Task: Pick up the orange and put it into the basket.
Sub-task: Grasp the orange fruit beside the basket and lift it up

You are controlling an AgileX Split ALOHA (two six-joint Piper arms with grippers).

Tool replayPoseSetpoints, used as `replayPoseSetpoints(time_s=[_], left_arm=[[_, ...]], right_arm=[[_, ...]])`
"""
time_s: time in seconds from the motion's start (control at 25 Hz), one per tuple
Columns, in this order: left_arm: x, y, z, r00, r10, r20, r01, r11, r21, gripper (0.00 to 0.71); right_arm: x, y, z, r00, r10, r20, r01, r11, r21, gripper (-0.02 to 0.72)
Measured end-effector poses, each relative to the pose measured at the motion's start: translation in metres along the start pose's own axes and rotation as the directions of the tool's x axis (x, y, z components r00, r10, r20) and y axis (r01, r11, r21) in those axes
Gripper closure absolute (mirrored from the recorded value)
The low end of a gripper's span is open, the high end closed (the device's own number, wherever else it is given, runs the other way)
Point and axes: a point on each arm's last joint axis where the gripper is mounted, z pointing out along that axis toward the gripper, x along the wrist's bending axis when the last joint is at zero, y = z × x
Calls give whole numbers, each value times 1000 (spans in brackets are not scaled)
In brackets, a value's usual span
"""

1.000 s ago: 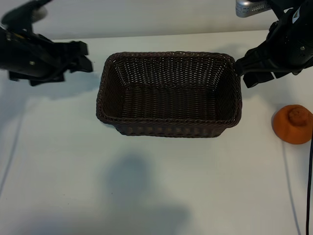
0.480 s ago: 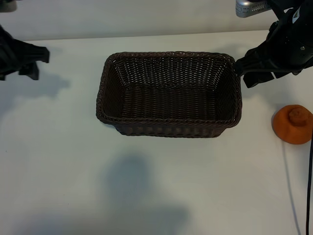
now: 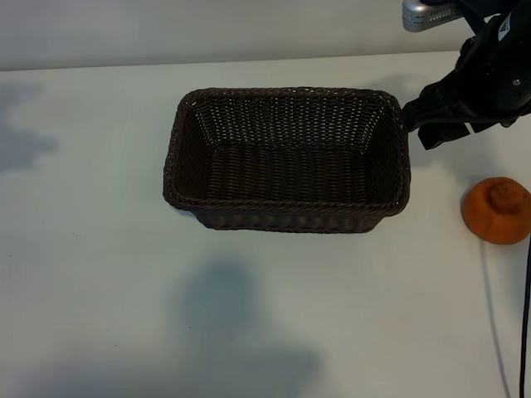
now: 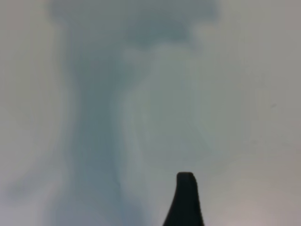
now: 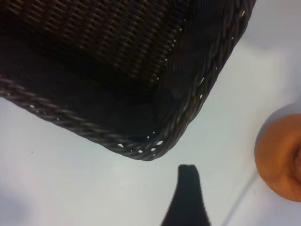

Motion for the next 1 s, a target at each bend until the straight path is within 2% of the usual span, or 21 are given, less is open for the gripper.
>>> replayPoseSetpoints(time_s=[0.12, 0.2, 0.4, 0.52, 0.6, 0.76, 1.0], left_arm=[[16, -12, -20, 999, -25, -19, 24, 999, -36, 114], [20, -24, -35, 999, -31, -15, 30, 996, -80, 114], [13, -66, -77, 999, 15, 33, -4, 958, -287, 114], [11, -99, -97, 999, 29, 26, -16, 915, -403, 114], [10, -127, -113, 1000, 26, 11, -17, 867, -498, 114], [7, -166, -120, 999, 35, -12, -35, 809, -587, 114], [0, -199, -111, 996, 88, 4, -67, 778, -625, 114]], right_arm=[[0, 0, 0, 1000, 0, 0, 0, 1000, 0, 154], [0, 0, 0, 1000, 6, 0, -6, 1000, 0, 154], [0, 0, 0, 1000, 6, 0, -6, 1000, 0, 154], [0, 0, 0, 1000, 6, 0, -6, 1000, 0, 154], [0, 0, 0, 1000, 6, 0, -6, 1000, -1, 154], [0, 0, 0, 1000, 6, 0, -6, 1000, -3, 154], [0, 0, 0, 1000, 6, 0, -6, 1000, -4, 154]])
